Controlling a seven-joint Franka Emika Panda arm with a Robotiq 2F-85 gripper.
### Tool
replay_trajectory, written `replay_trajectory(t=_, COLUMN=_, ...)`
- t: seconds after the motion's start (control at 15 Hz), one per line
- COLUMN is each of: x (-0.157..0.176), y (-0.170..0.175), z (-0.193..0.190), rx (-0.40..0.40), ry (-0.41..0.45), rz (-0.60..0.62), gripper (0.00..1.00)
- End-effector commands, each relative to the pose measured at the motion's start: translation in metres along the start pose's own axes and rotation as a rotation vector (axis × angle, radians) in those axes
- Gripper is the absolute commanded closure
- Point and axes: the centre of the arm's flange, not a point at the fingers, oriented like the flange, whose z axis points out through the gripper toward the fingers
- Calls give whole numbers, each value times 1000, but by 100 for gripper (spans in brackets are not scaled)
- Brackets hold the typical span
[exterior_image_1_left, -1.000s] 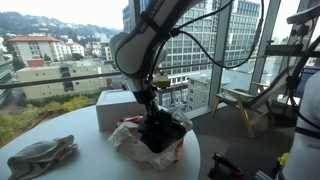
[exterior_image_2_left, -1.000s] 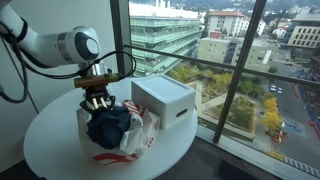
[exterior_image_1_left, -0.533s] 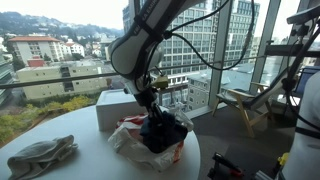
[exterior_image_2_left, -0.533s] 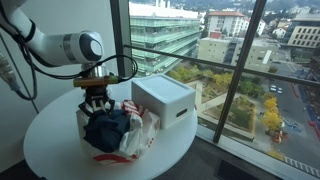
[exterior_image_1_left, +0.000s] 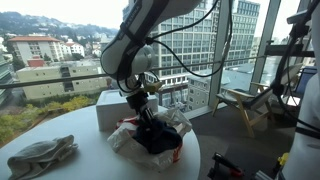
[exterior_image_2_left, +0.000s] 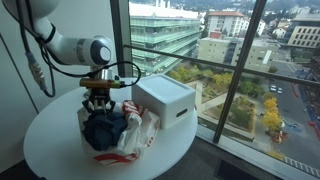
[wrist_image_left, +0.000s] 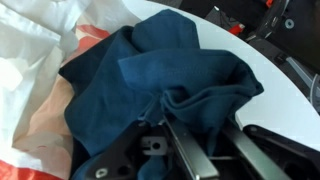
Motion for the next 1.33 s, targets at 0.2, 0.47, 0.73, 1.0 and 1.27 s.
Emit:
replay_trajectory(t=0.2, x=0, y=62, z=15, rx=-56, ry=55, rz=52, gripper=97)
replay_trajectory(t=0.47, x=-7, y=84, z=28, rx=-4, ry=126, rz=6, gripper=97)
replay_trajectory(t=0.73, x=-19, y=88, z=35, rx=143, ry=193, rz=-141, gripper=97)
replay_trajectory(t=1.0, x=-24, y=97, z=50, rx=235, ry=253, rz=-304, gripper=97)
replay_trajectory(t=1.27, x=-17, y=110, z=65, rx=212, ry=280, rz=-399, gripper=97)
